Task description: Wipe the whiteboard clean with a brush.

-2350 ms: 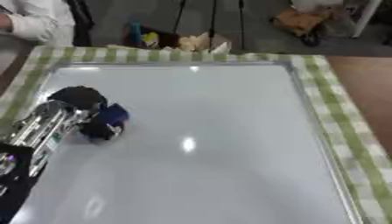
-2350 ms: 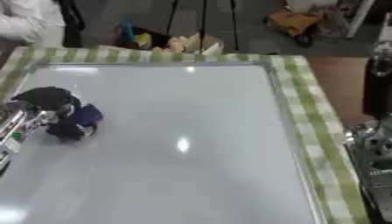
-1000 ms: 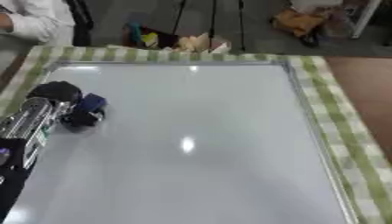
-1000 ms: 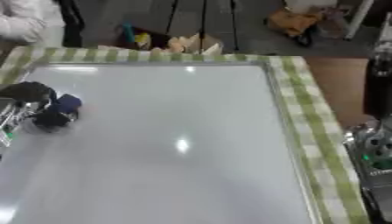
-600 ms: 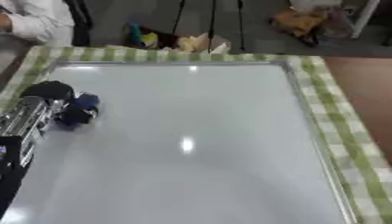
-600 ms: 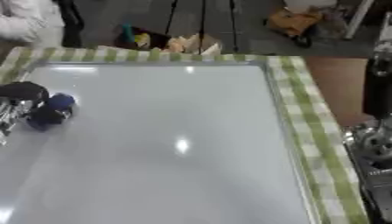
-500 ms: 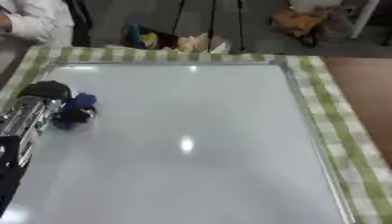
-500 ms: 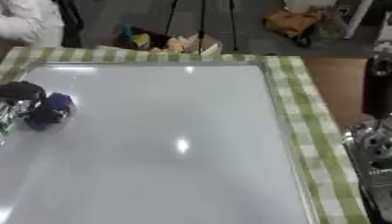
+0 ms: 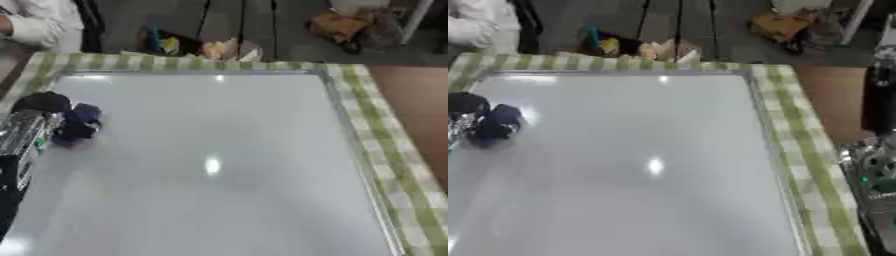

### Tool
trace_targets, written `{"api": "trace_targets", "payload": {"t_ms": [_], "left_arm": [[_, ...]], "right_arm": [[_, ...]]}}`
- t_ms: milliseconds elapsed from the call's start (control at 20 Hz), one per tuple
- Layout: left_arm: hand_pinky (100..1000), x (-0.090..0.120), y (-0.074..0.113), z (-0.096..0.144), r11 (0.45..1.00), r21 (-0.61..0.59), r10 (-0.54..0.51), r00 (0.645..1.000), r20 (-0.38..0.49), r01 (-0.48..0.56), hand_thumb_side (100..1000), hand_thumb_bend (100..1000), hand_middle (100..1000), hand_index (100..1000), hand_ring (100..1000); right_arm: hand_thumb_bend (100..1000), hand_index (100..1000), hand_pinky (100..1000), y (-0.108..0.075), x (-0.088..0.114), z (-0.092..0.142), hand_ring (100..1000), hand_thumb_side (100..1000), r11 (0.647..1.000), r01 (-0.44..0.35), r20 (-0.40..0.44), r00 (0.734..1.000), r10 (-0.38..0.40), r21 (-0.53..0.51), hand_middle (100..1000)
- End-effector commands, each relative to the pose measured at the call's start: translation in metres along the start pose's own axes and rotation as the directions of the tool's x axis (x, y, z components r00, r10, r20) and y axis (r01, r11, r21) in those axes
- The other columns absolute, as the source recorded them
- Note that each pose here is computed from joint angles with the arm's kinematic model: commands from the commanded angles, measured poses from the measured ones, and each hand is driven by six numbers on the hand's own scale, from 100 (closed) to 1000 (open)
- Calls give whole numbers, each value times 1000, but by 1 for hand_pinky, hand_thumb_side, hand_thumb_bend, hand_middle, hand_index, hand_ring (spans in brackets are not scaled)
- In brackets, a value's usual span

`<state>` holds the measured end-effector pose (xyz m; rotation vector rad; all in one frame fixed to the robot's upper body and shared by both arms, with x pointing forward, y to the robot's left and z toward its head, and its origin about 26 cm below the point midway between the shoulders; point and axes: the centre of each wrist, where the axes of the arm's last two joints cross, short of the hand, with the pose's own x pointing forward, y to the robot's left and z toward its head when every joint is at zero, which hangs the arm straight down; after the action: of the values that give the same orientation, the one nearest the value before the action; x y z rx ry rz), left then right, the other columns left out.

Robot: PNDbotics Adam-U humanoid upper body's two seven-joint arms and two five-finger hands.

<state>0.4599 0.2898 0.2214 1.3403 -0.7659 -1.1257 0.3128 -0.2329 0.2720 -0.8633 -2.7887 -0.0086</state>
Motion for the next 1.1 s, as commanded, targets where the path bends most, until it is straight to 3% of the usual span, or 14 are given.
{"api": "trace_targets", "payload": {"t_ms": [50, 650, 1100], "left_arm": [[103, -14, 5, -2, 1000, 12, 1, 999, -41, -1, 757, 100, 356, 621, 396], [102, -13, 9, -2, 1000, 19, 8, 998, -61, -7, 754, 100, 355, 621, 396], [101, 12, 10, 9, 1000, -8, -23, 992, 124, 24, 773, 100, 352, 615, 393]], "right_arm": [[100, 830, 826, -4, 2, -7, 890, 1000, 1000, -4, 27, 1000, 4, -13, 710], [100, 830, 826, -4, 3, -7, 890, 1000, 1000, -3, 27, 1000, 3, -11, 709], [100, 830, 826, -3, 3, -7, 890, 1000, 1000, 1, 28, 1000, -1, -11, 710]]}}
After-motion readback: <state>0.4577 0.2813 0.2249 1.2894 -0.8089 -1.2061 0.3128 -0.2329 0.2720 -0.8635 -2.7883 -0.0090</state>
